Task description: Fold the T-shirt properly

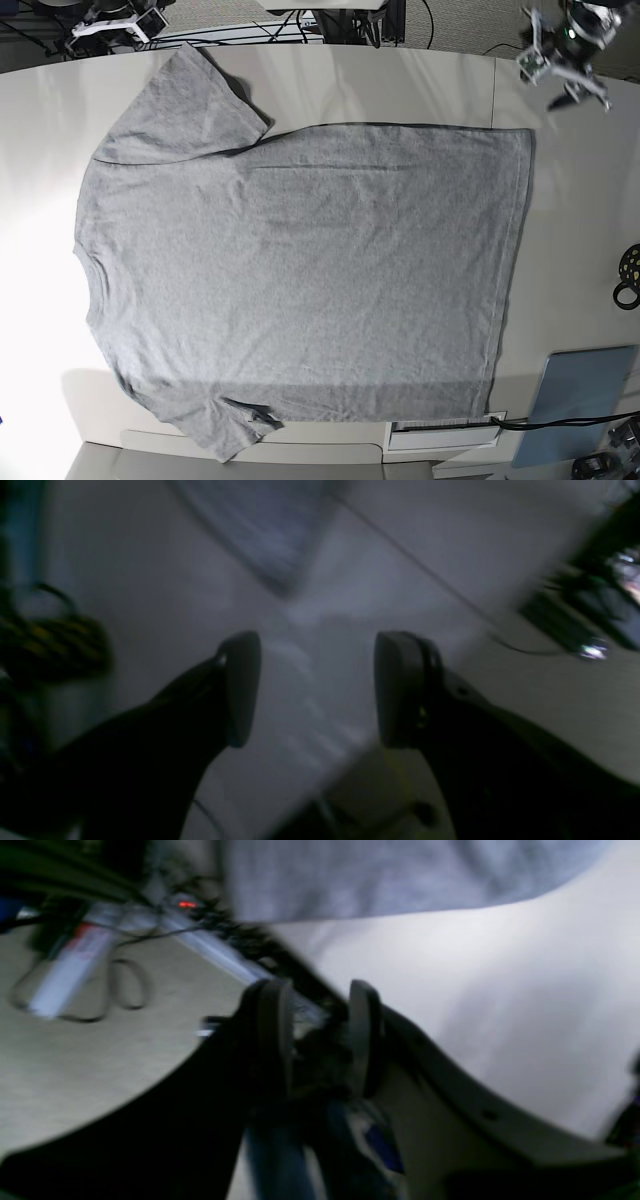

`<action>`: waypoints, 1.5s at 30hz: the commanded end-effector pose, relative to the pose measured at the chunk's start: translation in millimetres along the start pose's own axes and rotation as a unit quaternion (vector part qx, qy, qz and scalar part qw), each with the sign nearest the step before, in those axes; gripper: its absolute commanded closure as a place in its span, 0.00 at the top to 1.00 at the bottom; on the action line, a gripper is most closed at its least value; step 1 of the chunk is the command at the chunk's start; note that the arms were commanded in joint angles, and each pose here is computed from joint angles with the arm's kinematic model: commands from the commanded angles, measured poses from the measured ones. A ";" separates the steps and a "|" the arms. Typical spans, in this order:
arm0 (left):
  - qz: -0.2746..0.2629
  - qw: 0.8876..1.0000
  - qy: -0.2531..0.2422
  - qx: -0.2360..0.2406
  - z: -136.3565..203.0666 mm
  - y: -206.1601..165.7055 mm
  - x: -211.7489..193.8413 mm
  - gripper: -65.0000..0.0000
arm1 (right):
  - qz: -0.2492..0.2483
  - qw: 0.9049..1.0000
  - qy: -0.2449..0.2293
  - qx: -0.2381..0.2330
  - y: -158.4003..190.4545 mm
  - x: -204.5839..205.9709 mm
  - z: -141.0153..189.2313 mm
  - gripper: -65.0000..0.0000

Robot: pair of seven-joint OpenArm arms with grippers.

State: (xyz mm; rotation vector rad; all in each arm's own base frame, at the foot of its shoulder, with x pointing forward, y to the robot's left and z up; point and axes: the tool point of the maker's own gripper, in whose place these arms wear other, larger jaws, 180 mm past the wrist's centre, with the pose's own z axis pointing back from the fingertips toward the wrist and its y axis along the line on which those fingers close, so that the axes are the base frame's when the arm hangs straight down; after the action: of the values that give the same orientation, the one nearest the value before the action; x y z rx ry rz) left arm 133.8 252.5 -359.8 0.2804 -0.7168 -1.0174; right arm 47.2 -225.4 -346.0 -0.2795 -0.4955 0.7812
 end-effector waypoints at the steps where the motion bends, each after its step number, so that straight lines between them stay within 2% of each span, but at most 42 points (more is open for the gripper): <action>1: -0.015 1.000 -0.021 0.005 -0.4 10.8 9.2 0.56 | 0.007 1.000 -0.005 -0.006 -2.6 2.9 3.9 0.30; 5: -0.033 0.998 -0.055 -0.025 -10.0 14.8 22.0 0.56 | 0.024 1.000 0.005 -0.017 -6.6 -0.3 4.1 0.31; 8: -0.043 0.995 -0.079 -0.047 -16.8 14.1 27.9 0.56 | 0.015 0.999 0.005 -0.039 -14.3 -0.5 4.5 0.31; 13: -0.063 0.994 -0.078 -0.053 -35.7 10.3 27.5 0.56 | 0.003 0.996 -0.004 -0.088 -31.9 2.6 6.7 0.31; 17: -0.095 0.993 -0.053 -0.043 -57.9 2.2 25.5 0.56 | 0.042 0.990 0.002 -0.131 -47.3 2.3 10.2 0.31; 22: -0.086 0.994 -0.041 -0.047 -79.2 -2.5 16.8 0.56 | 0.088 0.981 0.007 -0.175 -62.3 4.3 14.9 0.31; 30: -0.069 0.997 -0.018 -0.025 -105.8 26.5 -2.0 0.56 | 0.140 0.971 -0.014 -0.195 -68.0 15.7 17.7 0.31; 35: -0.063 0.995 -0.035 -0.067 -109.5 15.4 -0.8 0.54 | 0.166 0.965 -0.030 -0.201 -68.4 23.6 18.7 0.31; 37: -0.073 0.994 -0.034 -0.079 -109.3 10.2 -3.2 0.48 | 0.166 0.965 -0.030 -0.200 -68.3 23.6 18.7 0.31; 39: -0.083 0.992 -0.025 -0.091 -108.7 5.9 -7.2 0.37 | 0.166 0.965 -0.030 -0.200 -68.4 23.6 18.7 0.31; 43: -0.082 0.989 -0.035 -0.120 -106.3 -4.5 -4.7 0.05 | 0.170 0.964 -0.044 -0.200 -67.5 29.3 18.3 0.31; 44: -0.080 0.987 -0.040 -0.130 -105.3 -8.3 -3.0 0.00 | 0.178 0.963 -0.049 -0.197 -66.4 31.6 17.6 0.31; 45: -0.079 0.986 -0.045 -0.138 -104.4 -11.1 -1.6 0.00 | 0.189 0.963 -0.049 -0.188 -63.3 32.2 16.0 0.31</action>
State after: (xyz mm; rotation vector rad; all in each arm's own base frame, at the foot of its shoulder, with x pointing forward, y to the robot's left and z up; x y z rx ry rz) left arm 209.9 231.4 -434.4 0.0723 -0.7131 -1.2427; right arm 94.1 -246.3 -302.7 -0.6954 -0.6721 1.0723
